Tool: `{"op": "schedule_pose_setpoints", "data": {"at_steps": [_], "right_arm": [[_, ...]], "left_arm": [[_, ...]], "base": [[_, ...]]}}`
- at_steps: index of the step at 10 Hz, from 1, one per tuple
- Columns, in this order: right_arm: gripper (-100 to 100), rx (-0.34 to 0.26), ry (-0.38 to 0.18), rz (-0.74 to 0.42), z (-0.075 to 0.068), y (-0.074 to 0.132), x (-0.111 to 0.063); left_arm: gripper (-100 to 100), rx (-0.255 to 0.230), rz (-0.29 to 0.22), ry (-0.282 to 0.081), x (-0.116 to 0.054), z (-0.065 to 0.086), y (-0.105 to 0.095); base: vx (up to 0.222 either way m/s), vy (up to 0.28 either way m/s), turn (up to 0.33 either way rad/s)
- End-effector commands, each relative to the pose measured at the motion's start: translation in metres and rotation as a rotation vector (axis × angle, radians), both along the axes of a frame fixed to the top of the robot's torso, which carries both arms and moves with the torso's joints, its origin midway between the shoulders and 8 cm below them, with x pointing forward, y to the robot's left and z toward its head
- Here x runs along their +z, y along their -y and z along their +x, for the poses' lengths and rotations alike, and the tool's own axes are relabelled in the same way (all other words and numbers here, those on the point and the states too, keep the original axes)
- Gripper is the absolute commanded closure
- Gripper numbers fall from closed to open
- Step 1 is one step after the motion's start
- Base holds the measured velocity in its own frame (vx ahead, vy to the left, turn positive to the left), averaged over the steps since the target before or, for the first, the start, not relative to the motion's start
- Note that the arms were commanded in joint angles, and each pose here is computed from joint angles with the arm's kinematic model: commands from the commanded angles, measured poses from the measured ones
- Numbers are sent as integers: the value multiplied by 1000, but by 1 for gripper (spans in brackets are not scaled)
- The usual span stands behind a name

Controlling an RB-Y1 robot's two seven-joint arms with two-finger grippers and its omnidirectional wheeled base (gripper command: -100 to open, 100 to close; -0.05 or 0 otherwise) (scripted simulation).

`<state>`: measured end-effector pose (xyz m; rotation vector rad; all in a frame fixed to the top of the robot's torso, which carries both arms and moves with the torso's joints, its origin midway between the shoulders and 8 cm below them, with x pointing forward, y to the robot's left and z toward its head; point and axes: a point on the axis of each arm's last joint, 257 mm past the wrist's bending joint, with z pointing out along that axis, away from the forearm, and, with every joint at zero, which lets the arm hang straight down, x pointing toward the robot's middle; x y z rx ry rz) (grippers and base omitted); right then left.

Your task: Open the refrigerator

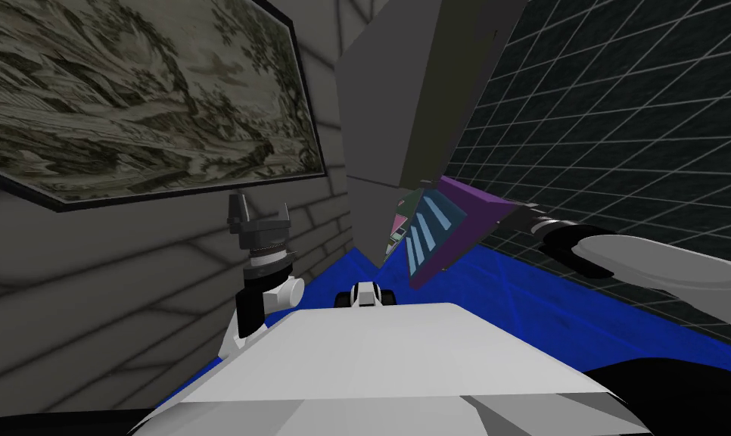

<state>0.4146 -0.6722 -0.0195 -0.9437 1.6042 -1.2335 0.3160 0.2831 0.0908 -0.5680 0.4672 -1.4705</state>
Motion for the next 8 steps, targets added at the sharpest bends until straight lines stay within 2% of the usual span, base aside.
{"op": "schedule_pose_setpoints", "data": {"at_steps": [1, 3, 6, 7, 8], "right_arm": [[100, -11, -1, 32, -8, -1, -19], [100, -21, -2, 50, -12, -1, -32], [100, -24, -2, 56, -14, -1, -36], [100, -23, 33, 36, -7, 0, -16], [100, -22, 36, 26, -5, 2, -10]], "left_arm": [[0, 0, 0, 0, 0, 0, 0], [0, 0, 0, 0, 0, 0, 0], [0, 0, 0, 0, 0, 0, 0], [0, 0, 0, 0, 0, 0, 0], [0, 0, 0, 0, 0, 0, 0]], "base": [[-51, -67, 138], [-58, -70, 89], [-14, -23, -5], [-17, -3, -16], [-102, -80, 124]]}}
